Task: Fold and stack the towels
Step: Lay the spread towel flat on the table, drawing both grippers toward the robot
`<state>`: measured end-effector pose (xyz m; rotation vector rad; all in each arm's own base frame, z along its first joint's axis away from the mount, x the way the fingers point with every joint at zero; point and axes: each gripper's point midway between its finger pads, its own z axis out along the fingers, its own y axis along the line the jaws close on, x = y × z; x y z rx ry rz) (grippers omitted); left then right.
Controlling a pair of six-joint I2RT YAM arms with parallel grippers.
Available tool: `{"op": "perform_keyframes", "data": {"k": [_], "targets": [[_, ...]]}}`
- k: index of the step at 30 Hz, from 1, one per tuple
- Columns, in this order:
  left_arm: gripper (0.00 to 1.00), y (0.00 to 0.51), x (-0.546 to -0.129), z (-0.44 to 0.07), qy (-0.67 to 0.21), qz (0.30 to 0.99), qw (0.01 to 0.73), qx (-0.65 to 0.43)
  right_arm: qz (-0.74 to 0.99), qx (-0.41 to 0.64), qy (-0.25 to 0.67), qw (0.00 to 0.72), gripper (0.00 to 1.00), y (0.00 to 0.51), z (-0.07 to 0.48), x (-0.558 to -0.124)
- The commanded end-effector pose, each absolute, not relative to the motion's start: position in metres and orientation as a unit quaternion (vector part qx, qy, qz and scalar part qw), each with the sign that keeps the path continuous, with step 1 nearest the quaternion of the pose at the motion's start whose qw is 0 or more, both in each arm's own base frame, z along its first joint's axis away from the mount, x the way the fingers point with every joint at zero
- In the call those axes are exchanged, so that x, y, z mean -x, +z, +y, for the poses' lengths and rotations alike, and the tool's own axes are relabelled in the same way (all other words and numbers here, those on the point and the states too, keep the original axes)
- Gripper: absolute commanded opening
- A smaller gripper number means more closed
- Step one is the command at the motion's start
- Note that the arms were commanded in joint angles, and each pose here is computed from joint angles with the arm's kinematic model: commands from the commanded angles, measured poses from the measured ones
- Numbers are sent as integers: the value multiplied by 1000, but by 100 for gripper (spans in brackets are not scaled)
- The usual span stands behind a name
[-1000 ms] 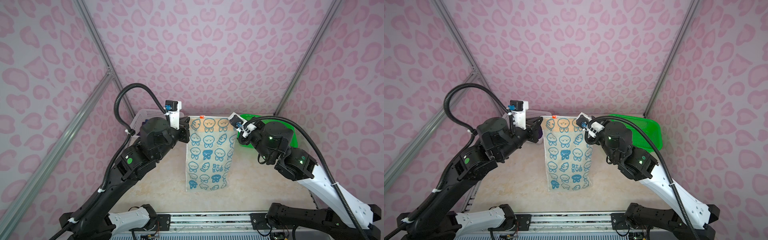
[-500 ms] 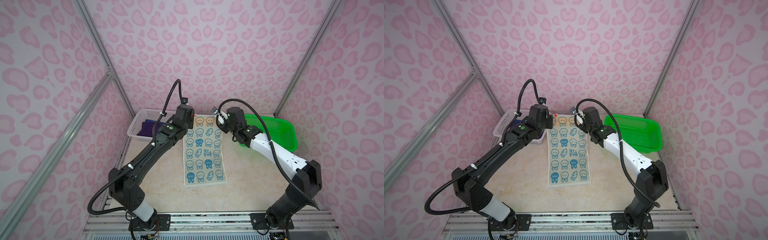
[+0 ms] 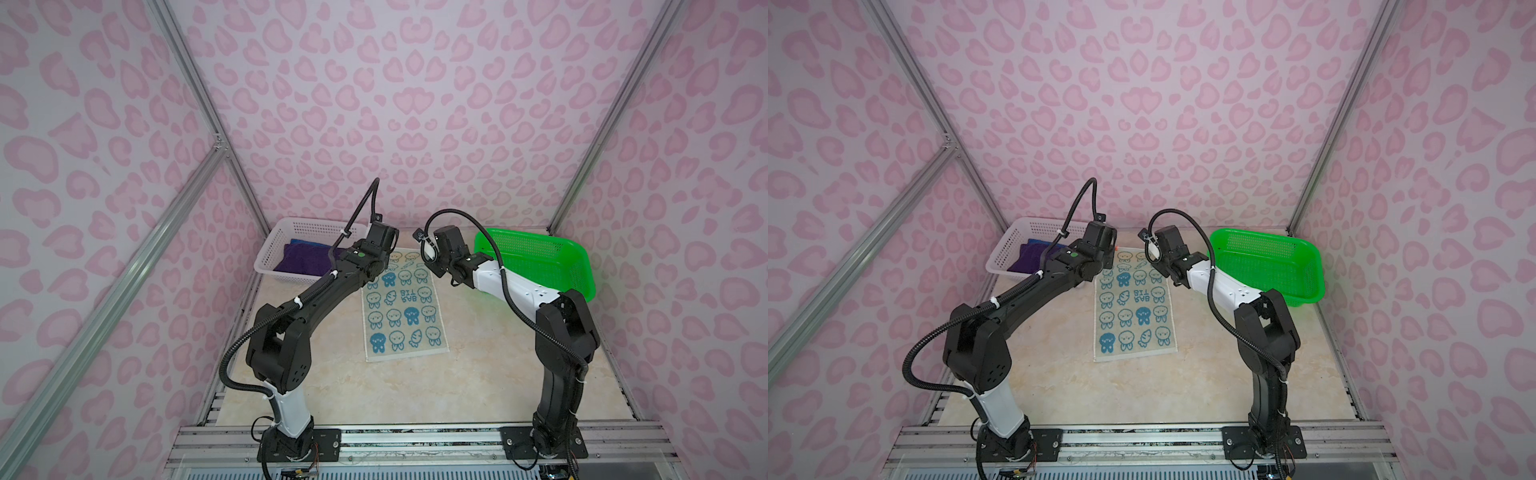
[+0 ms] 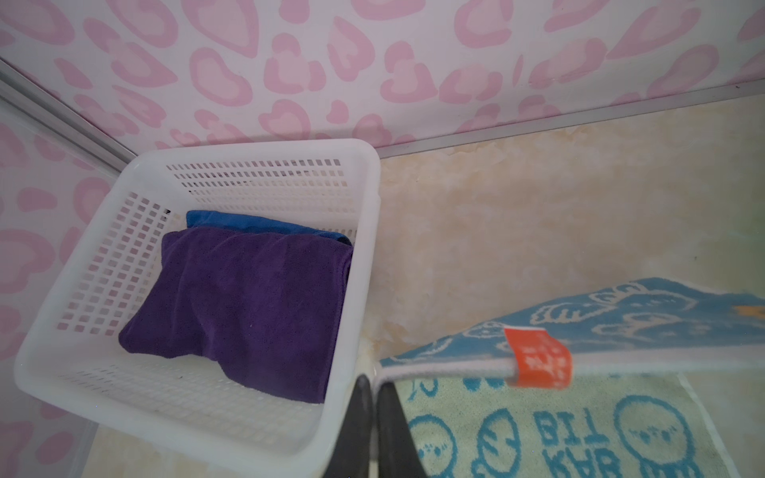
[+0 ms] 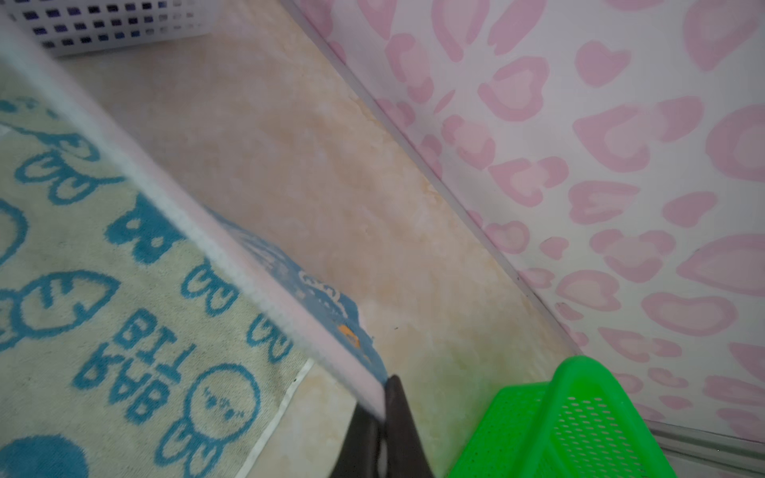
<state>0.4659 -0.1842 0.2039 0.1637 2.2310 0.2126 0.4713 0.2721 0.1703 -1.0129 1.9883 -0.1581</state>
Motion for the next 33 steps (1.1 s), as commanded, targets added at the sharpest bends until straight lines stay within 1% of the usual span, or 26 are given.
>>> {"op": "perform_keyframes", "data": {"k": [1, 9, 16, 21, 27, 33], "targets": [[3, 206, -455, -179, 69, 898, 433, -42, 814, 398, -39, 421, 0, 161, 266, -453], [3, 192, -398, -174, 49, 912, 404, -60, 829, 422, 15, 366, 0, 147, 257, -388], [3, 166, -353, -172, 60, 923, 370, -88, 831, 460, 32, 311, 0, 122, 262, -326], [3, 154, -327, -169, 52, 930, 355, -81, 834, 477, 48, 274, 0, 105, 265, -288], [2, 136, -304, -167, 31, 939, 336, -70, 838, 483, 63, 246, 0, 89, 267, -259], [2, 108, -287, -176, 26, 946, 311, -83, 849, 482, 66, 207, 0, 62, 264, -244]]}}
